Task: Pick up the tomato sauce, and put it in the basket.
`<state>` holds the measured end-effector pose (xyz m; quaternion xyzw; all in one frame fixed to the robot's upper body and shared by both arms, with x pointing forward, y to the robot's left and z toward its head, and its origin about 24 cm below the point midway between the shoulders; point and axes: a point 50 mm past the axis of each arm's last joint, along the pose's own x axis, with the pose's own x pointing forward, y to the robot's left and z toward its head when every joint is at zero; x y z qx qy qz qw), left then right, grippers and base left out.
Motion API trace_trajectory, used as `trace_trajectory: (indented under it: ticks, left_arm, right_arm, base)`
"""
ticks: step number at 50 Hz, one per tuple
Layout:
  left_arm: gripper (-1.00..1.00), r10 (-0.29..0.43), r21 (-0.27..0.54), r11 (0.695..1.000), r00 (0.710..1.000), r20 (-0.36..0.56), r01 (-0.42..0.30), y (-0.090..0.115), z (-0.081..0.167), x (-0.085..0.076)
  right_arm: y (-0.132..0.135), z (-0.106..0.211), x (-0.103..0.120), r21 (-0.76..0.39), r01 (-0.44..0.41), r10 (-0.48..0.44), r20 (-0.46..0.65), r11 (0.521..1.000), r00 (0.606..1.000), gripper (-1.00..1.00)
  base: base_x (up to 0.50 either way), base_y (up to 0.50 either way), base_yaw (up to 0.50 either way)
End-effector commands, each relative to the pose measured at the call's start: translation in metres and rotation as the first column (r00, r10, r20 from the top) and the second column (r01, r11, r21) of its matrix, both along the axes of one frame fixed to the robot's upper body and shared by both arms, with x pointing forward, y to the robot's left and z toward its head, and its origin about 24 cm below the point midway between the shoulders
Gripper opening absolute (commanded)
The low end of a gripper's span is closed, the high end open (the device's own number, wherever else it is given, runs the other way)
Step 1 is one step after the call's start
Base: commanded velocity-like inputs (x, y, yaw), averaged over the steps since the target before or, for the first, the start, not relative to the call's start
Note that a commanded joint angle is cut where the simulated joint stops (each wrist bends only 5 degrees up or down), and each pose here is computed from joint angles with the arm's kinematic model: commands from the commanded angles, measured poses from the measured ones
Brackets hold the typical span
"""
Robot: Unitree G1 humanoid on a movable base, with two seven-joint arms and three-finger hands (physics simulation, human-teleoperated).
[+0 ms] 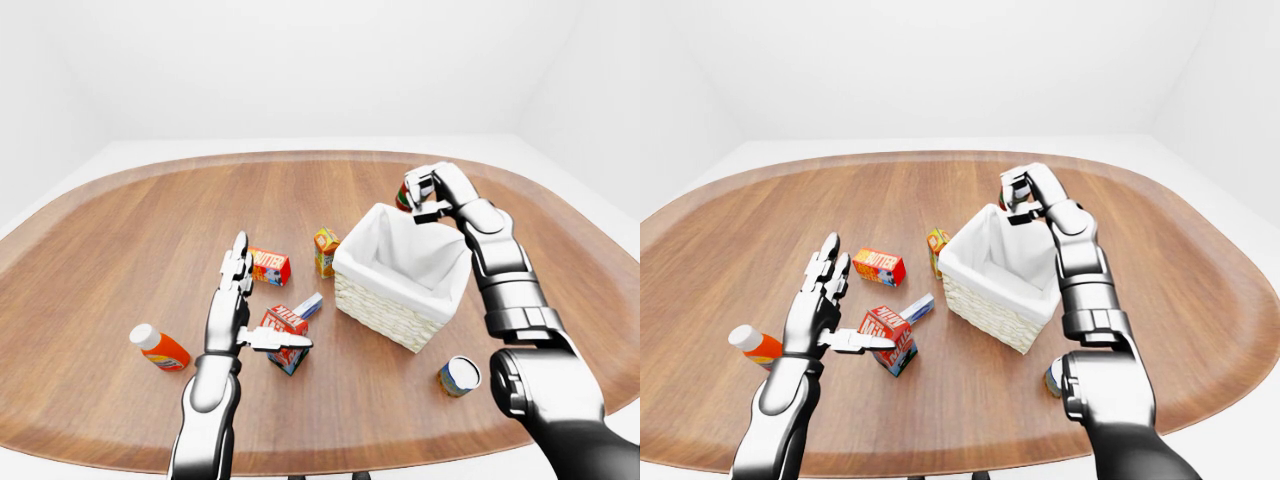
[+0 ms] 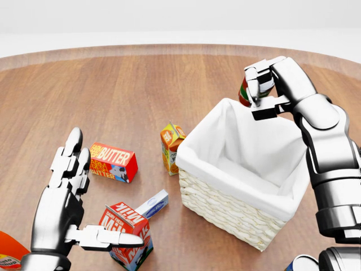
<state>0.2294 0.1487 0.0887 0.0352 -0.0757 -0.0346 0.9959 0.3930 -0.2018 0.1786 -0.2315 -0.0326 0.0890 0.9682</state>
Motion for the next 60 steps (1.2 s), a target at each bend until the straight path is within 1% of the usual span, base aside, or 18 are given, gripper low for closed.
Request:
trace_trajectory:
  ticks: [1,4,6,8,13,18,23,35,50,60]
  left_arm:
    - [1.00,0.000,0.001,1.000,1.000,-0.003,0.000,0.000,-0.001,0.000]
    - [1.00,0.000,0.001,1.000,1.000,-0.001,0.000,0.000,0.000,0.000]
    - [1.00,0.001,0.002,1.000,1.000,-0.004,-0.001,0.000,-0.001,0.000]
    - [1.00,0.001,0.002,1.000,1.000,-0.008,-0.001,0.000,-0.002,0.000]
    - [1.00,0.001,0.002,1.000,1.000,-0.002,-0.001,0.000,-0.001,-0.001]
    - [1.00,0.000,0.002,1.000,1.000,-0.004,0.000,0.000,-0.001,-0.001]
    - [1.00,0.000,0.003,1.000,1.000,-0.004,0.000,-0.001,-0.001,-0.001]
    - [1.00,0.000,0.002,1.000,1.000,-0.004,0.000,0.000,-0.001,0.000]
    - [1.00,0.001,0.000,1.000,1.000,-0.003,-0.001,0.000,-0.001,0.000]
    - [1.00,0.001,0.000,1.000,1.000,-0.001,-0.001,0.000,0.000,0.000]
  right_arm:
    - [0.003,-0.005,0.003,-0.063,-0.006,0.003,-0.038,0.998,0.999,-1.00]
    - [0.003,-0.004,0.003,-0.073,-0.030,0.026,-0.051,0.997,0.998,-1.00]
    - [0.001,-0.005,0.002,-0.075,-0.031,0.026,-0.058,0.997,0.998,-1.00]
    - [0.002,-0.001,0.001,-0.066,-0.057,0.054,-0.048,0.996,0.997,-1.00]
    - [0.000,-0.001,0.001,-0.069,-0.065,0.061,-0.059,0.996,0.996,-1.00]
    - [0.001,0.007,0.001,-0.070,-0.087,0.084,-0.041,0.994,0.996,-1.00]
    - [0.003,0.003,0.001,-0.067,-0.096,0.092,-0.062,0.993,0.994,-1.00]
    - [0.001,-0.013,0.007,-0.042,-0.075,0.069,-0.140,0.996,0.988,-1.00]
    - [-0.002,-0.028,0.004,-0.051,-0.064,0.054,-0.182,0.997,0.982,-1.00]
    - [-0.001,-0.047,0.002,-0.054,-0.051,0.037,-0.239,0.997,0.970,-1.00]
  base:
    - [0.00,0.00,0.00]
    - [0.00,0.00,0.00]
    - [0.00,0.00,0.00]
    - [0.00,0.00,0.00]
    - [0.00,0.00,0.00]
    - [0.00,0.00,0.00]
    - [0.00,0.00,0.00]
    - [0.00,0.00,0.00]
    - [0.00,0.00,0.00]
    - [0.00,0.00,0.00]
